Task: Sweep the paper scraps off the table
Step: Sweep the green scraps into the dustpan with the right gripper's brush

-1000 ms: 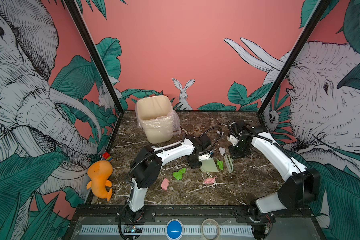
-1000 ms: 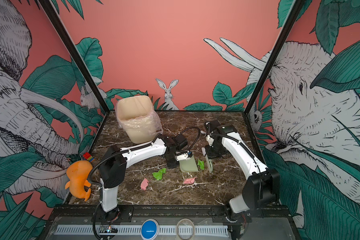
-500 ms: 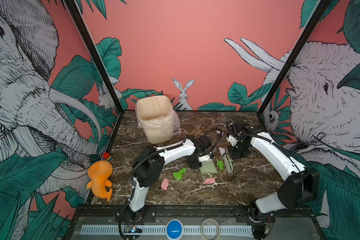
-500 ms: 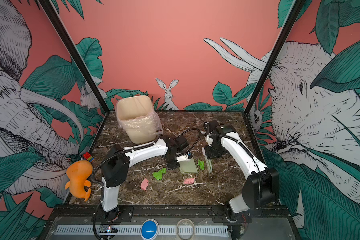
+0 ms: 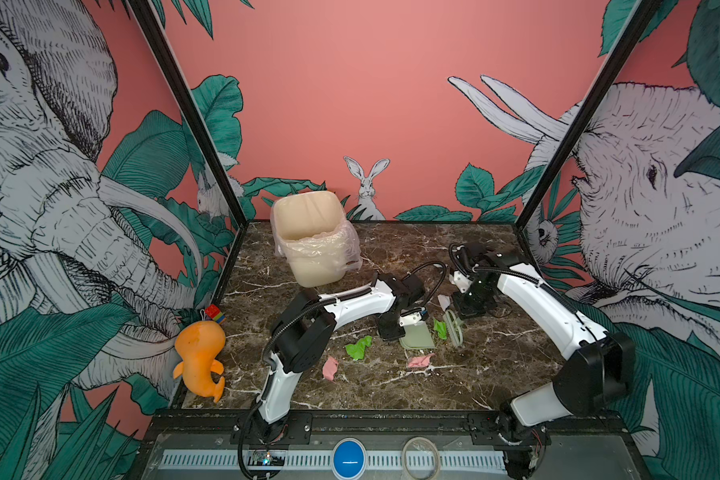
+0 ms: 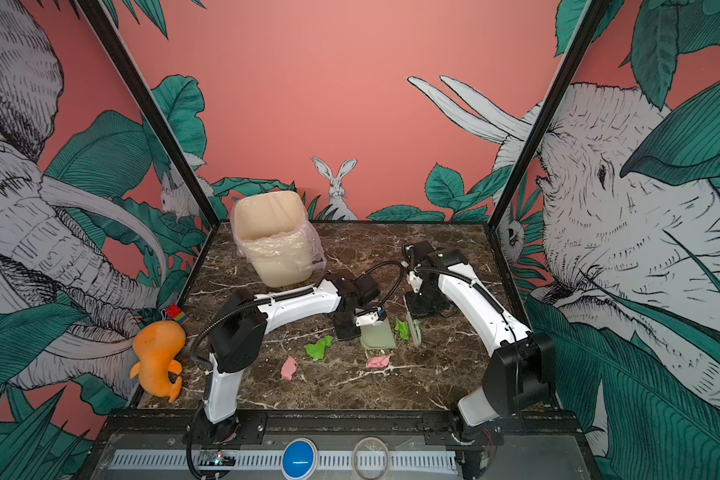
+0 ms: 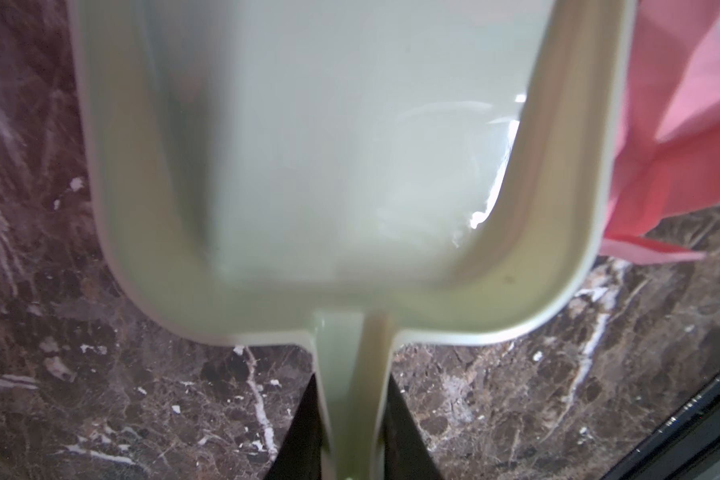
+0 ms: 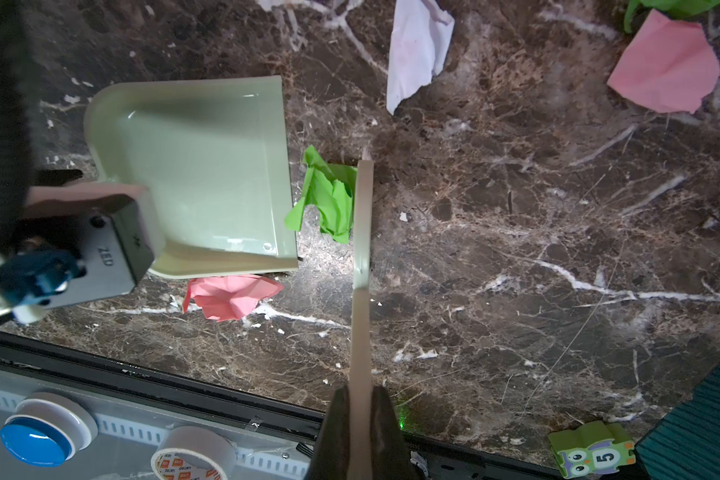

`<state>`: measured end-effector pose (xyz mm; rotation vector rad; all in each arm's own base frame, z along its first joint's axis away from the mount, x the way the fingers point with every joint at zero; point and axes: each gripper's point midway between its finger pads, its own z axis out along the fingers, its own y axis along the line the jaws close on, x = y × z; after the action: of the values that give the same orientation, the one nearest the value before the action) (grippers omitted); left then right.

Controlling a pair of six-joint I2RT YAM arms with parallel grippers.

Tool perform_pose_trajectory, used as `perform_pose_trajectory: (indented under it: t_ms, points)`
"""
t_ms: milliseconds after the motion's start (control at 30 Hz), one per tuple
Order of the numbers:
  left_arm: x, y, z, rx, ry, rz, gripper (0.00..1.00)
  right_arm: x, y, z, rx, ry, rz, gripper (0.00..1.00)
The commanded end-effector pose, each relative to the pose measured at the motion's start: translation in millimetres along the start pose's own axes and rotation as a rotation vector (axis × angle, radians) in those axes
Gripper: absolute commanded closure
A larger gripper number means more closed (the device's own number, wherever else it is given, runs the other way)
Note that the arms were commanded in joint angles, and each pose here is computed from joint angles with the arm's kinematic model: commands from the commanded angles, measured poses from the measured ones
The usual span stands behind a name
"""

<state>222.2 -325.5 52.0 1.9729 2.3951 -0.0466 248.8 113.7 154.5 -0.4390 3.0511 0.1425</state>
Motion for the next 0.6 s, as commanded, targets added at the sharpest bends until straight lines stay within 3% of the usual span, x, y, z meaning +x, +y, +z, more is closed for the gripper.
perform_pose_trajectory:
  t_ms: [0, 300, 567]
  points:
    - [-5.7, -1.2, -11.0, -0.014, -0.028, 0.019, 0.97, -5.6, 12.4, -5.5, -0.029, -0.012, -0.01, 1.0]
    - [-5.7, -0.1, -10.8, -0.021, -0.029, 0.02, 0.98, -10.2, 53.3, -17.5, -0.148, -0.046, -0.062, 1.0]
    - [-3.6, -0.8, -9.4, -0.021, -0.028, 0.019, 0.98, 6.4, 8.1, -14.5, 0.037, 0.006, -0.052, 1.0]
